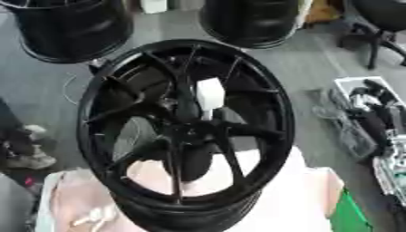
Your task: Pull the pin out of the wheel hub.
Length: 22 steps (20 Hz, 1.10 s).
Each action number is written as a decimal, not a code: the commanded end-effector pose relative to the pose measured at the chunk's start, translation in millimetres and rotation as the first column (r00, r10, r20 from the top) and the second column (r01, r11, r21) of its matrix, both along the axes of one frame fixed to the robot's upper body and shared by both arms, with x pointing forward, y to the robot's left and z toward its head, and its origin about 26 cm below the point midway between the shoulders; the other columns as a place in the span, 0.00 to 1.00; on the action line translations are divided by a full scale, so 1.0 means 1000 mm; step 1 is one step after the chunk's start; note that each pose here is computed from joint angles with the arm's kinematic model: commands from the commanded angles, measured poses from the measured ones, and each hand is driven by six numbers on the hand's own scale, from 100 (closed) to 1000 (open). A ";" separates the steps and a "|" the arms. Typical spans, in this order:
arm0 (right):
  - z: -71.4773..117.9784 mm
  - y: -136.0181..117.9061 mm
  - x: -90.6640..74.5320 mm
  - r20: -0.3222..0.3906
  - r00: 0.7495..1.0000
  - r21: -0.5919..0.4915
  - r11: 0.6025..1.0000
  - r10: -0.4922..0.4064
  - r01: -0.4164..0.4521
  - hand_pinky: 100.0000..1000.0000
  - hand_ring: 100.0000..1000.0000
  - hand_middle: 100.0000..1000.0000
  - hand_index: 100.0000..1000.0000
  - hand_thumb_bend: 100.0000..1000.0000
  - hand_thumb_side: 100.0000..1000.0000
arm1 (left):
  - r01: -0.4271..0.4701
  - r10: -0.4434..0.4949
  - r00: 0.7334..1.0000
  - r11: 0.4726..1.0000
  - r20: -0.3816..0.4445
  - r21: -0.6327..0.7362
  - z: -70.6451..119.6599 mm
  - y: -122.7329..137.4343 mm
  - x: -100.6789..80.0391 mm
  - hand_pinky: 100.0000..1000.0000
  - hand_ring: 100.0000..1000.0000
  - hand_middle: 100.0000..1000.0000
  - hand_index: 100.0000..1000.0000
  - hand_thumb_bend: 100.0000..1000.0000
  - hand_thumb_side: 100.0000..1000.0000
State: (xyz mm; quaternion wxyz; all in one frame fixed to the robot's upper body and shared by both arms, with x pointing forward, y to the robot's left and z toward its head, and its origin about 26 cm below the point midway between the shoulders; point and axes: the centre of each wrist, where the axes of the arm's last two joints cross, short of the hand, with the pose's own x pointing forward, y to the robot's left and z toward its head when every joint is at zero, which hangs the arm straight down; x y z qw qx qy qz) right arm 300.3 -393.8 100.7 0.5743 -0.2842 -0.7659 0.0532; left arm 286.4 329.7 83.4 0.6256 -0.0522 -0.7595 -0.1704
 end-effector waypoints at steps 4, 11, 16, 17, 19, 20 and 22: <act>0.110 -0.017 0.004 0.072 0.987 -0.378 0.920 0.142 -0.105 0.43 0.46 0.75 0.86 0.00 0.33 | -0.002 0.001 1.000 0.999 0.008 0.038 0.006 0.006 -0.002 0.70 0.46 0.61 0.75 0.00 1.00; 0.193 0.017 0.006 -0.120 0.886 -0.689 0.605 0.447 -0.398 0.44 0.46 0.80 0.87 0.00 0.31 | 0.010 -0.010 1.000 0.998 0.003 0.063 0.004 0.008 -0.003 0.71 0.46 0.61 0.75 0.00 1.00; 0.218 0.056 0.012 -0.356 0.721 -0.731 0.303 0.595 -0.611 0.44 0.44 0.83 0.89 0.00 0.35 | 0.032 -0.032 0.999 0.997 -0.002 0.076 0.003 0.006 -0.002 0.71 0.46 0.61 0.75 0.00 1.00; 0.220 0.063 0.015 -0.392 0.689 -0.724 0.258 0.610 -0.640 0.43 0.44 0.83 0.89 0.00 0.36 | 0.037 -0.037 0.999 0.996 -0.002 0.078 0.003 0.006 -0.002 0.71 0.46 0.61 0.75 0.00 1.00; 0.221 0.074 0.024 -0.454 0.632 -0.702 0.184 0.628 -0.688 0.42 0.43 0.84 0.90 0.03 0.39 | 0.047 -0.047 0.999 0.995 -0.002 0.082 0.004 0.005 -0.001 0.71 0.47 0.61 0.75 0.00 1.00; 0.221 0.079 0.028 -0.480 0.607 -0.691 0.153 0.633 -0.706 0.40 0.42 0.84 0.91 0.09 0.42 | 0.053 -0.053 0.999 0.995 -0.002 0.085 0.004 0.004 -0.001 0.71 0.46 0.60 0.75 0.00 1.00; 0.219 0.089 0.037 -0.526 0.562 -0.669 0.097 0.639 -0.737 0.40 0.42 0.84 0.91 0.12 0.45 | 0.062 -0.062 0.998 0.994 0.000 0.087 0.004 0.003 0.000 0.71 0.46 0.60 0.75 0.00 1.00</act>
